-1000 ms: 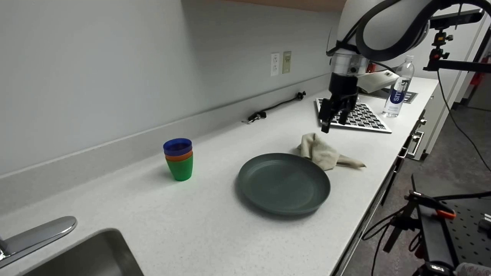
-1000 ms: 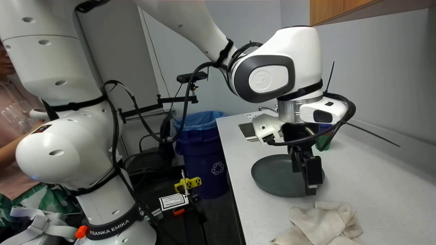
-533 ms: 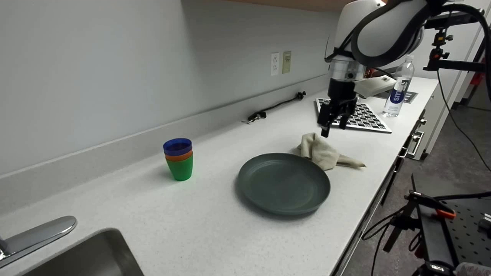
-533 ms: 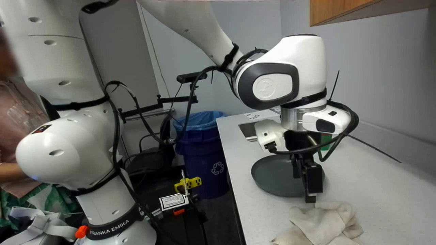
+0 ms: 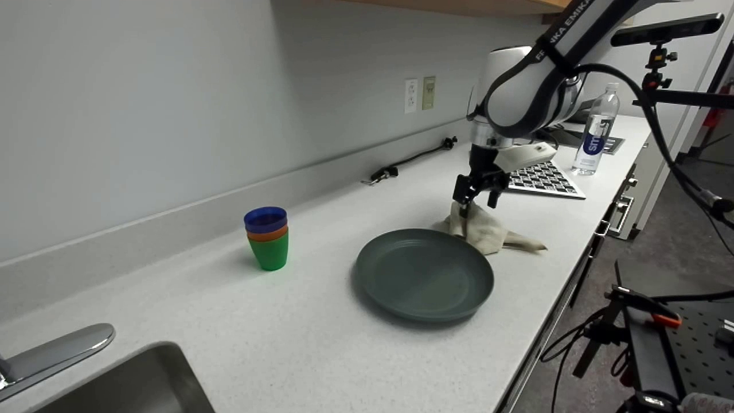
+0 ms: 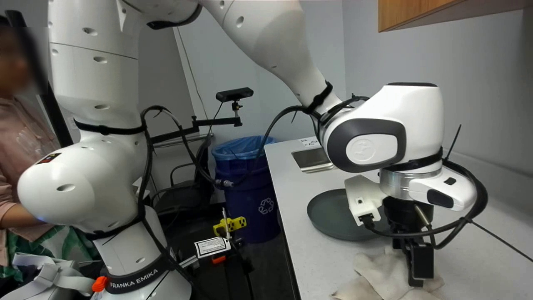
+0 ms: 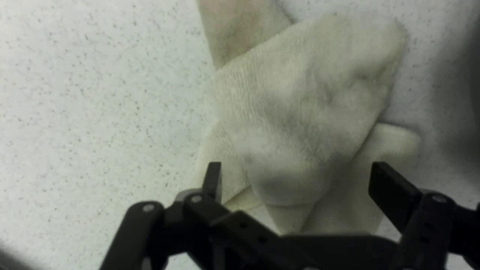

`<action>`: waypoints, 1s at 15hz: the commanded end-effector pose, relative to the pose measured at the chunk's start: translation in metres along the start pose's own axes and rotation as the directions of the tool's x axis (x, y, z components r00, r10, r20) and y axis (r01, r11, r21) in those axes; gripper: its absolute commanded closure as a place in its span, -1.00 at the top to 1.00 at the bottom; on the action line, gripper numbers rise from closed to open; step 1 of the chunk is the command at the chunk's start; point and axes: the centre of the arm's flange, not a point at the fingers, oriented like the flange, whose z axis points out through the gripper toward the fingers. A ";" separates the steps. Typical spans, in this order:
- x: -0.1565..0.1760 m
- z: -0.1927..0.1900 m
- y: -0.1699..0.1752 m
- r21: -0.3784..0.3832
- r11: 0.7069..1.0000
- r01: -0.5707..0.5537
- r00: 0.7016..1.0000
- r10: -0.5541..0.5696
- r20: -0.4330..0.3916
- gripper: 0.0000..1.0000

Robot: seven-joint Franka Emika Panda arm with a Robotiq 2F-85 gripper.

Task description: Use the towel to wipe the grey plate

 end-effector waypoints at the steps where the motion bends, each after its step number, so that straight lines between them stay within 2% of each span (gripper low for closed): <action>1: 0.032 0.024 0.004 0.002 0.999 -0.042 0.999 0.042 0.003 1.00; 4: 0.035 0.040 0.007 0.003 0.999 -0.054 0.998 0.054 0.033 1.00; 5: 0.035 0.044 0.009 0.008 0.998 -0.061 0.997 0.060 0.044 0.94; 6: 0.034 0.047 0.010 0.013 0.997 -0.070 0.996 0.069 0.050 0.47; 8: 0.034 0.050 0.012 0.019 0.996 -0.086 0.995 0.085 0.057 0.38; 15: 0.023 0.020 0.003 0.024 0.999 -0.046 0.998 0.045 0.040 -0.69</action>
